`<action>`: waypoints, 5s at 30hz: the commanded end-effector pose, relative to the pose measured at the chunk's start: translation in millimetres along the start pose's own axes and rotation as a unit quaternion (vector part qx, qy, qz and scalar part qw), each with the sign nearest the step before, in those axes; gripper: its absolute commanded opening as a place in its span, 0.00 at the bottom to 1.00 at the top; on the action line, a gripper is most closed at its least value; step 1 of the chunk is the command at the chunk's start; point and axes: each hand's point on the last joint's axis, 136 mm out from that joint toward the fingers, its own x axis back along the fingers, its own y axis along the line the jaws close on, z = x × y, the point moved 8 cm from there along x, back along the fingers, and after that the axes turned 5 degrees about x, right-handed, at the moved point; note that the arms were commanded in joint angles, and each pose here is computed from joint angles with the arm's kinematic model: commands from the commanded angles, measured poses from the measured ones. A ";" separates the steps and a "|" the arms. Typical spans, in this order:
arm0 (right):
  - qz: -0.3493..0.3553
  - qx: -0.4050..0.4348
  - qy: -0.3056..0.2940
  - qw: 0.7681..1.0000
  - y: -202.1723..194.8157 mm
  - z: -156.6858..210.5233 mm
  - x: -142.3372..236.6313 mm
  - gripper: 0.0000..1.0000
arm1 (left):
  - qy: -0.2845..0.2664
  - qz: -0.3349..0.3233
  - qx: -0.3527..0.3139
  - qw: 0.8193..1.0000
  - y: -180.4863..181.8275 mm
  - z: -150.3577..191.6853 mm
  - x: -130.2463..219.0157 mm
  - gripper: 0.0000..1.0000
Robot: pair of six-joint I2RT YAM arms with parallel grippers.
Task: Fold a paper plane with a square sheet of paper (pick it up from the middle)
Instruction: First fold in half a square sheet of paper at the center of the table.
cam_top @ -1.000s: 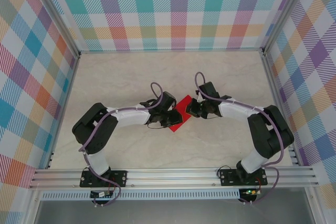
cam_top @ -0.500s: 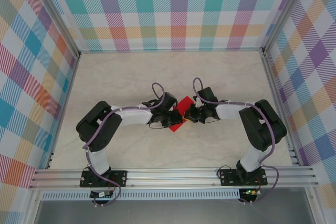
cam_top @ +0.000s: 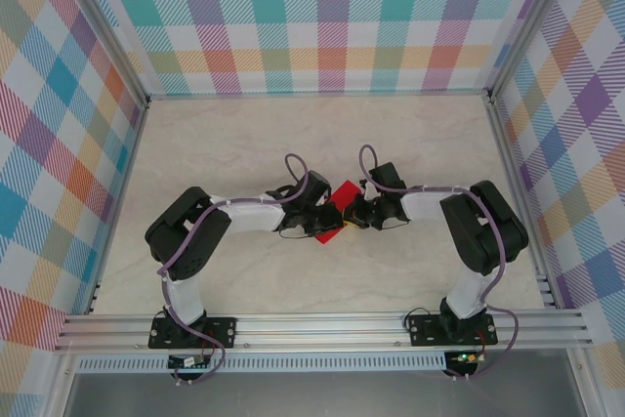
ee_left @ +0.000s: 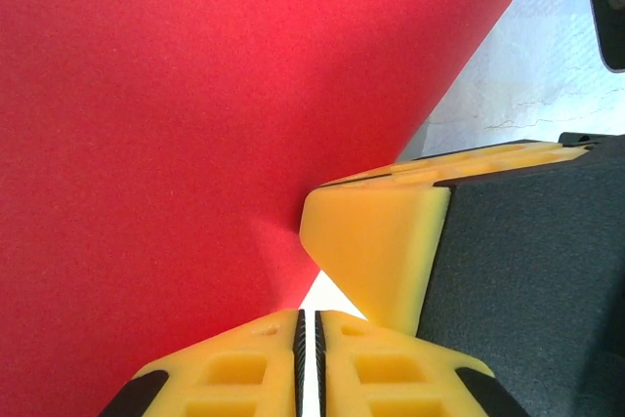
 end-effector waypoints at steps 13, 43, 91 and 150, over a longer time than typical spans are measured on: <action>-0.015 0.011 0.001 1.000 -7.0 -3.1 -2.0 0.03 | 0.009 -0.050 0.001 0.999 24.2 11.1 -10.2 0.08; 0.080 -0.070 -0.087 0.991 -65.1 -67.7 32.3 0.02 | 0.026 -0.117 0.008 0.993 54.3 25.7 -5.0 0.06; 0.028 -0.014 -0.126 0.992 -45.3 -66.1 70.7 0.03 | 0.030 -0.130 0.009 0.991 53.3 25.4 -1.8 0.06; 0.132 -0.087 0.037 0.987 -62.1 -14.0 0.0 0.02 | 0.083 -0.079 -0.068 0.991 44.6 34.1 -1.7 0.06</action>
